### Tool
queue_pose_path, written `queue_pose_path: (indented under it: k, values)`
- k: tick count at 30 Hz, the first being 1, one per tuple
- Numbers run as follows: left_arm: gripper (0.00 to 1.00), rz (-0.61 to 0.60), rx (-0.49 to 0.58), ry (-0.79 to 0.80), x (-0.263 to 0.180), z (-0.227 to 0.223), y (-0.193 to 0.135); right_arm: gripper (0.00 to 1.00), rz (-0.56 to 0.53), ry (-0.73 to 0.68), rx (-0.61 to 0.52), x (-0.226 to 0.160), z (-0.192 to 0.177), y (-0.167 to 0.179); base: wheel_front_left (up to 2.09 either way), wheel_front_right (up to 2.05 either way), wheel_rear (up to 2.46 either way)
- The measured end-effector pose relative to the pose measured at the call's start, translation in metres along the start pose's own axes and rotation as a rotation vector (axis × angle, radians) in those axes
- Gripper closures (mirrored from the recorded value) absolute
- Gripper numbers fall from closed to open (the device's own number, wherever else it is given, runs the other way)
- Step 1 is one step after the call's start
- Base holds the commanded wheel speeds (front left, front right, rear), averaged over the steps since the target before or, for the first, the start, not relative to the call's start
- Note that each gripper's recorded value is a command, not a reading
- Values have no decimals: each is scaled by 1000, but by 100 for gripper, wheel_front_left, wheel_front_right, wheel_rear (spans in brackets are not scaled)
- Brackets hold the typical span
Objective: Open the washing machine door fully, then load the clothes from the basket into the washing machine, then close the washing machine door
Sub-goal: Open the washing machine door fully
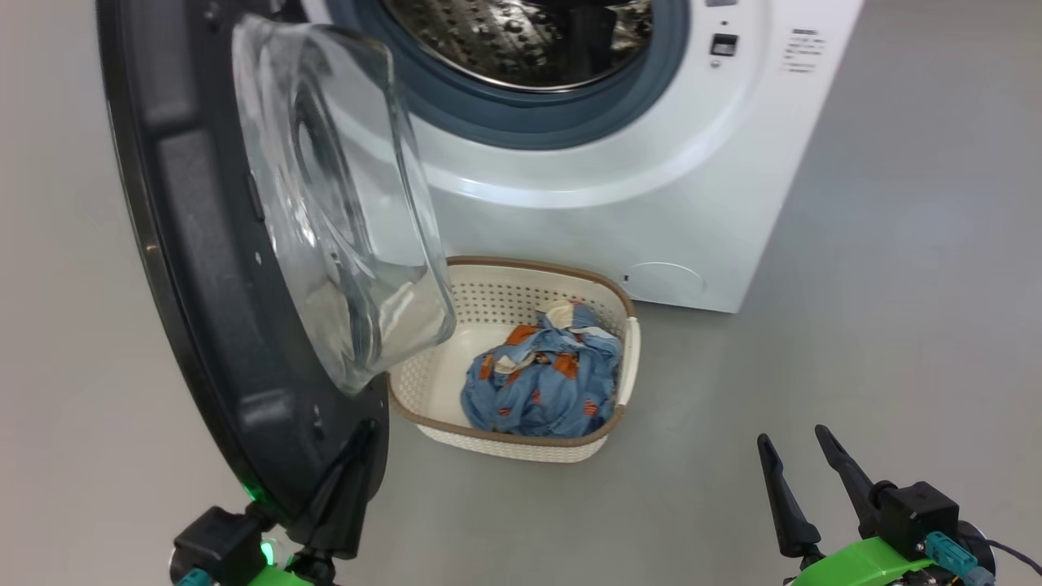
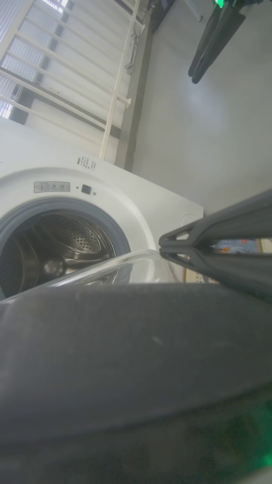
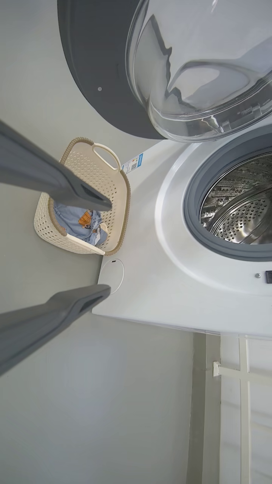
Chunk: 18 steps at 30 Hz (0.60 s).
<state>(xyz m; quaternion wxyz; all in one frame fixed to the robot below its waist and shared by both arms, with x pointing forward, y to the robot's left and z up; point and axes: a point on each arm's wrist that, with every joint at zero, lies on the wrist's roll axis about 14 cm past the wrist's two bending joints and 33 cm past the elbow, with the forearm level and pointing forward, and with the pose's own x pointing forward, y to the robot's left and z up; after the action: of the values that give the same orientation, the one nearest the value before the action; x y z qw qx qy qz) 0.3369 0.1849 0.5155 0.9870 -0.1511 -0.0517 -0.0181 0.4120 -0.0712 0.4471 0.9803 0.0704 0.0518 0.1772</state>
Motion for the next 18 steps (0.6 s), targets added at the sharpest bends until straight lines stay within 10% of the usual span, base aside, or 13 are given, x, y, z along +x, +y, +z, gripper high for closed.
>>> queue_pose_path:
  k: [18]
  values:
    - [100, 285, 32, -49, -39, 20, 75, 0, 124, 16, -4, 22, -6, 41, 0, 0, 0]
